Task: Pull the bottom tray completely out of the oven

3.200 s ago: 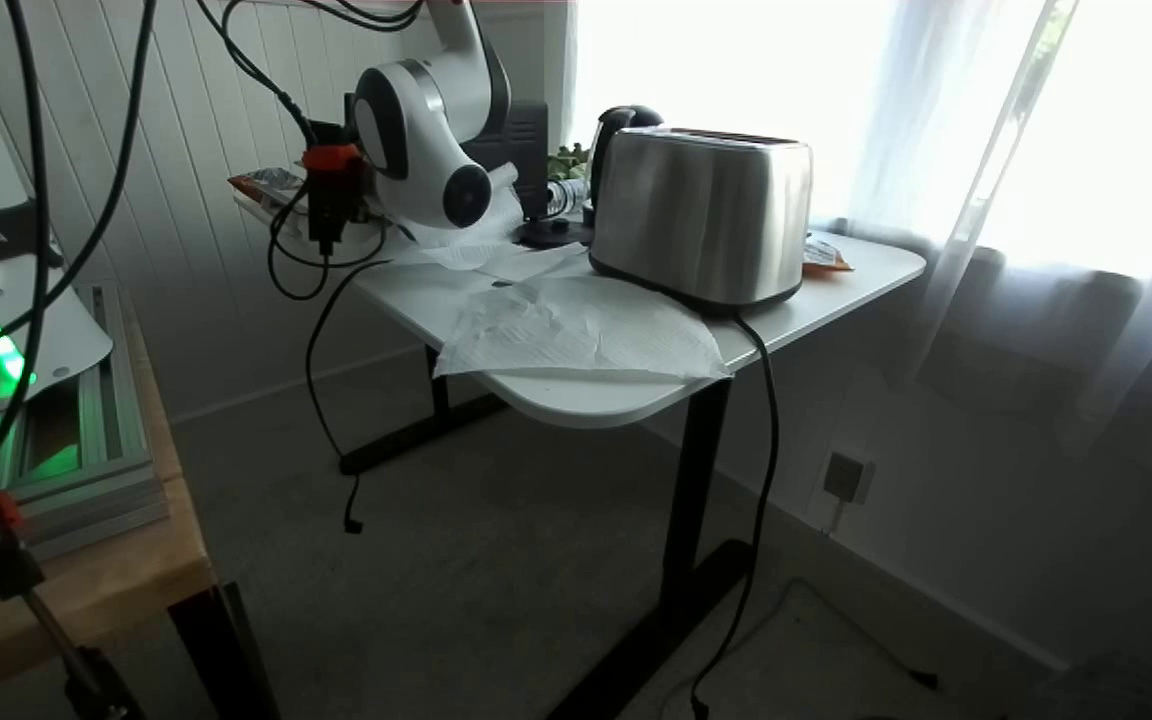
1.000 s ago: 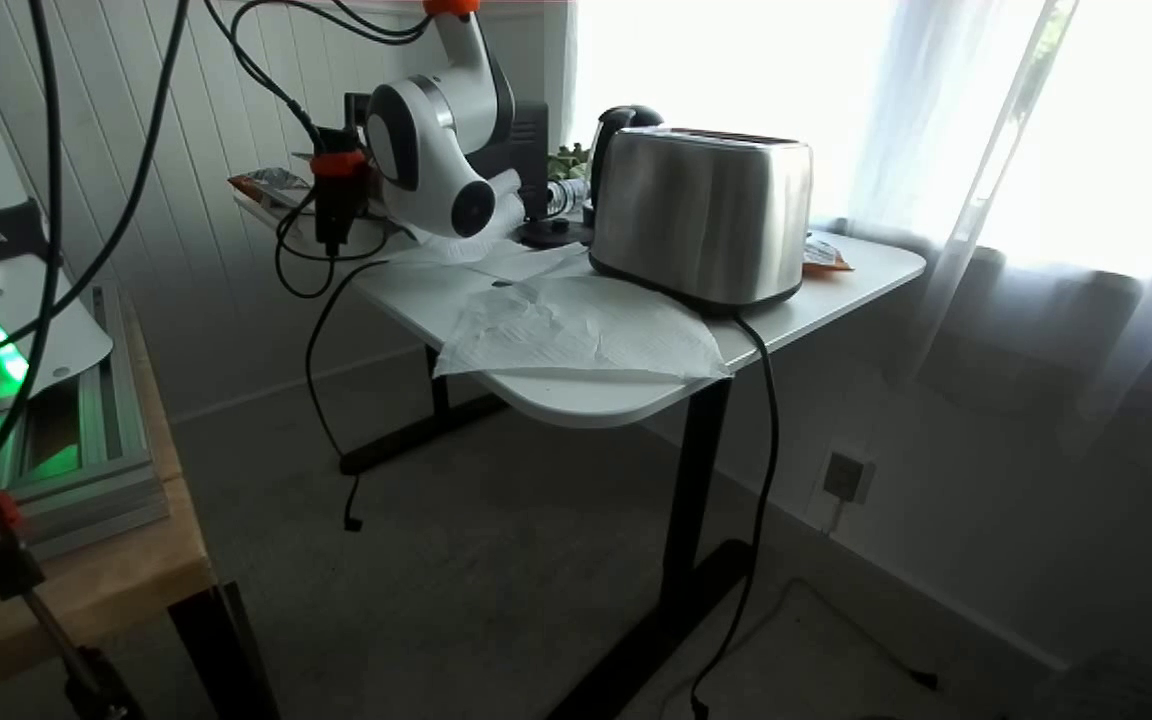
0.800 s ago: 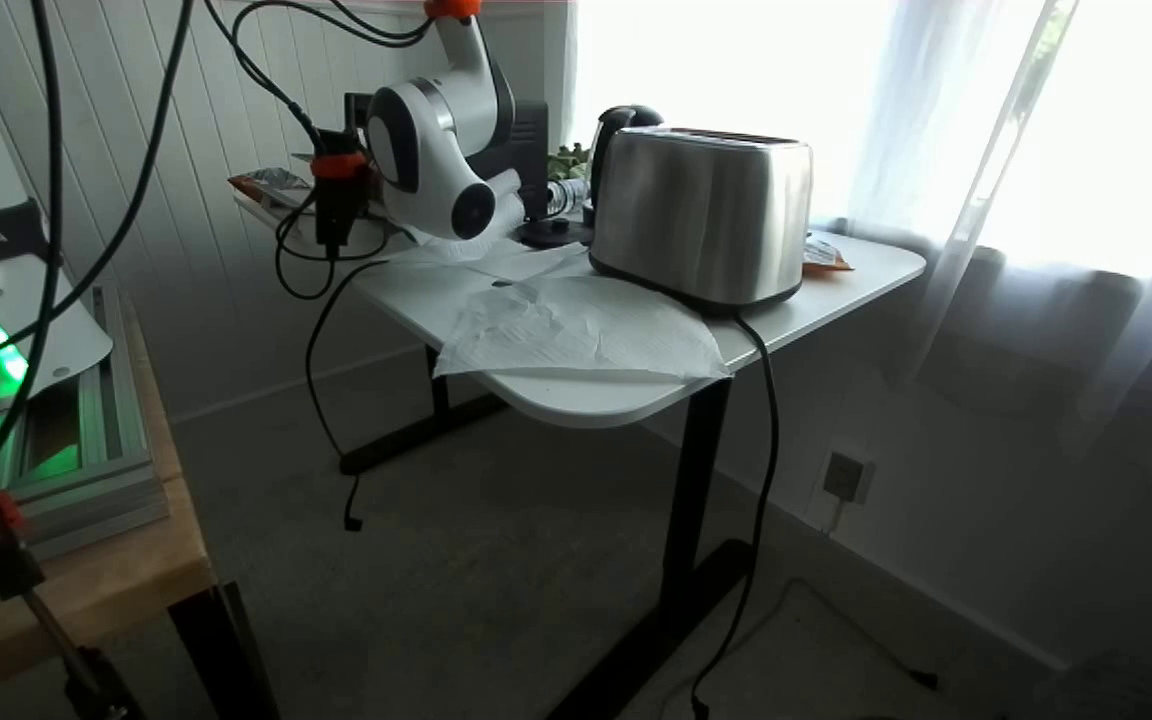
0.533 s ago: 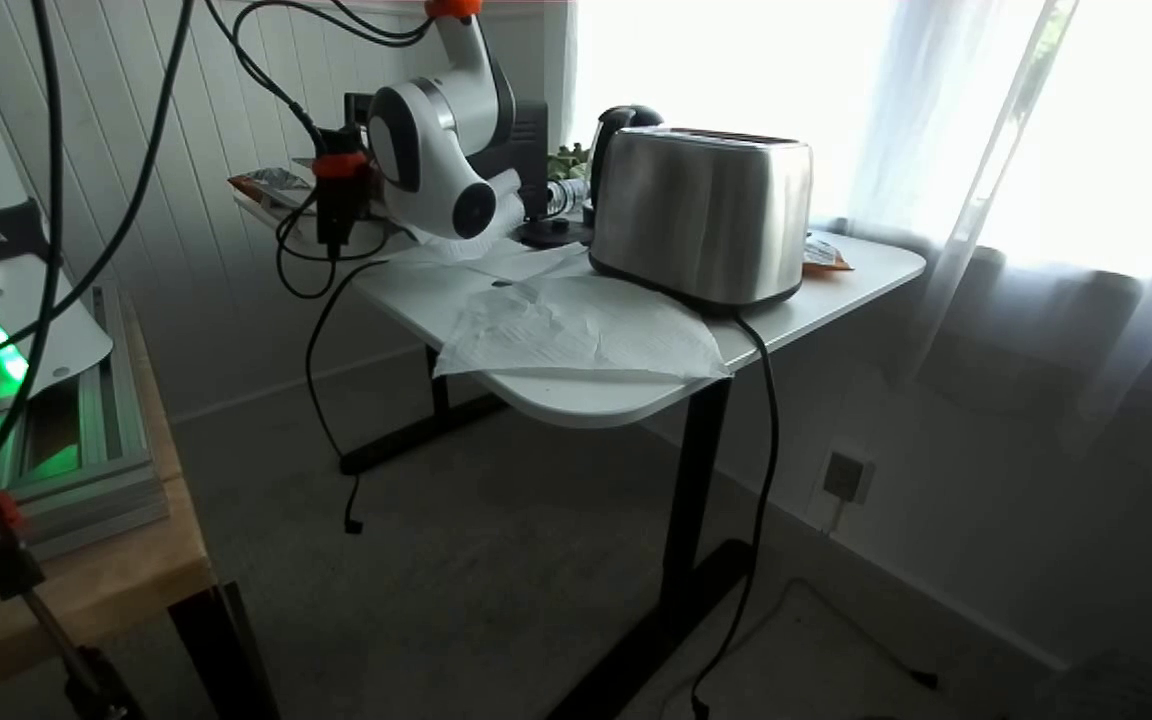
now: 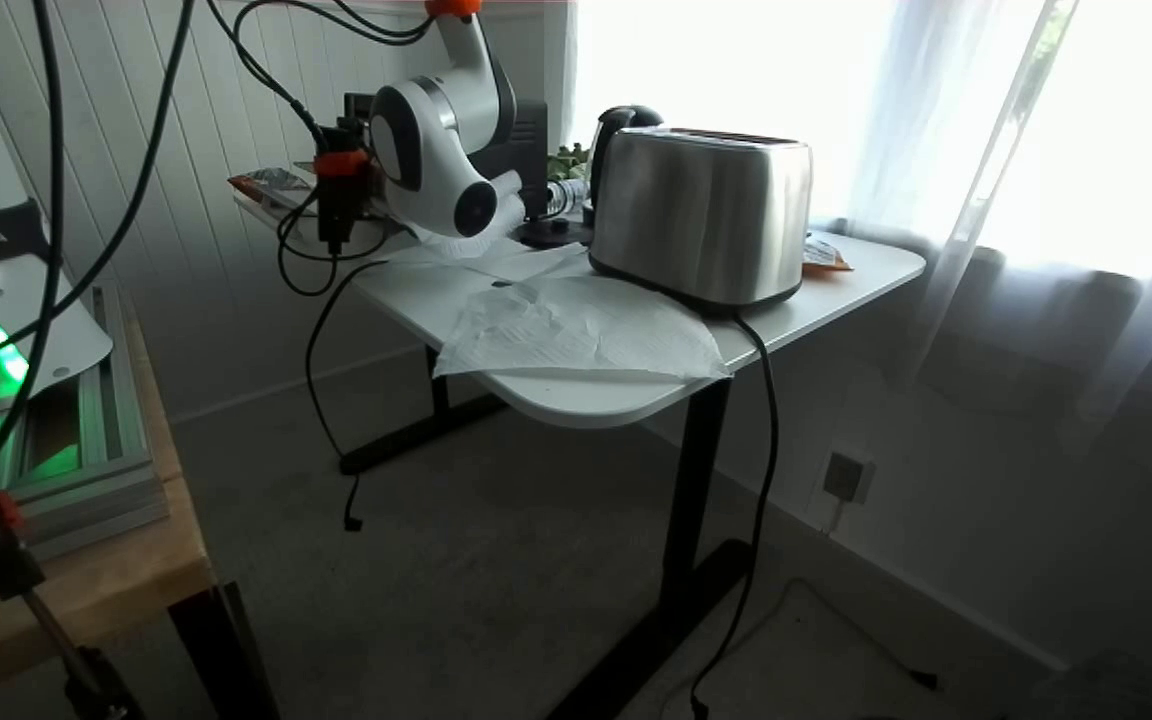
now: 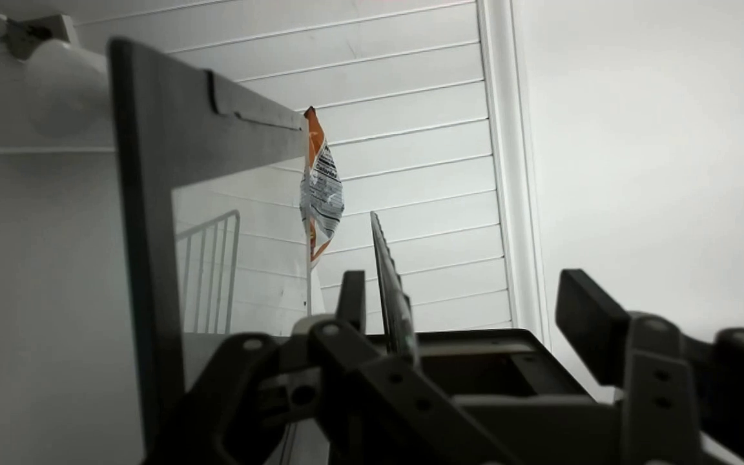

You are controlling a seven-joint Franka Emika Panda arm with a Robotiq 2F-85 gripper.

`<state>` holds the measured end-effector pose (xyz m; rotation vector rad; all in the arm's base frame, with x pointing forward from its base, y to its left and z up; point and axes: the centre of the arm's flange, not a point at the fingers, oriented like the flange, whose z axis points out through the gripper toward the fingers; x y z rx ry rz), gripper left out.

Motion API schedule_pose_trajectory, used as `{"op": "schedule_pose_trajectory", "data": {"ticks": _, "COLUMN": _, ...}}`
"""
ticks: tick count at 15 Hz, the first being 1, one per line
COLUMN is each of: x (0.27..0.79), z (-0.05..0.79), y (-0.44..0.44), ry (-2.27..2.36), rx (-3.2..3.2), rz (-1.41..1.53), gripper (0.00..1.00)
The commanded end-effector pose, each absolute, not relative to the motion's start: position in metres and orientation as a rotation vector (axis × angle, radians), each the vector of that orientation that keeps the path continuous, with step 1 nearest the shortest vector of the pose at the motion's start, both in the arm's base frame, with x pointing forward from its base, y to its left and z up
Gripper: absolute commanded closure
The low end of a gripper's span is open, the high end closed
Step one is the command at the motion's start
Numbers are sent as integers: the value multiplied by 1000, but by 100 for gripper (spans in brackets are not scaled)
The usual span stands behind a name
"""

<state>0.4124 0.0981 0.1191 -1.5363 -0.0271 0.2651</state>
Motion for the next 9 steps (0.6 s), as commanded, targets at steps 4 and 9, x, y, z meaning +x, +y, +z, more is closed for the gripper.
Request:
{"op": "schedule_pose_trajectory", "data": {"ticks": 4, "x": 414, "z": 120, "y": 106, "ry": -26, "rx": -1516, "rz": 263, "gripper": 71}}
{"op": "schedule_pose_trajectory", "data": {"ticks": 9, "x": 413, "z": 120, "y": 96, "ry": -8, "rx": -1524, "rz": 263, "gripper": 95}}
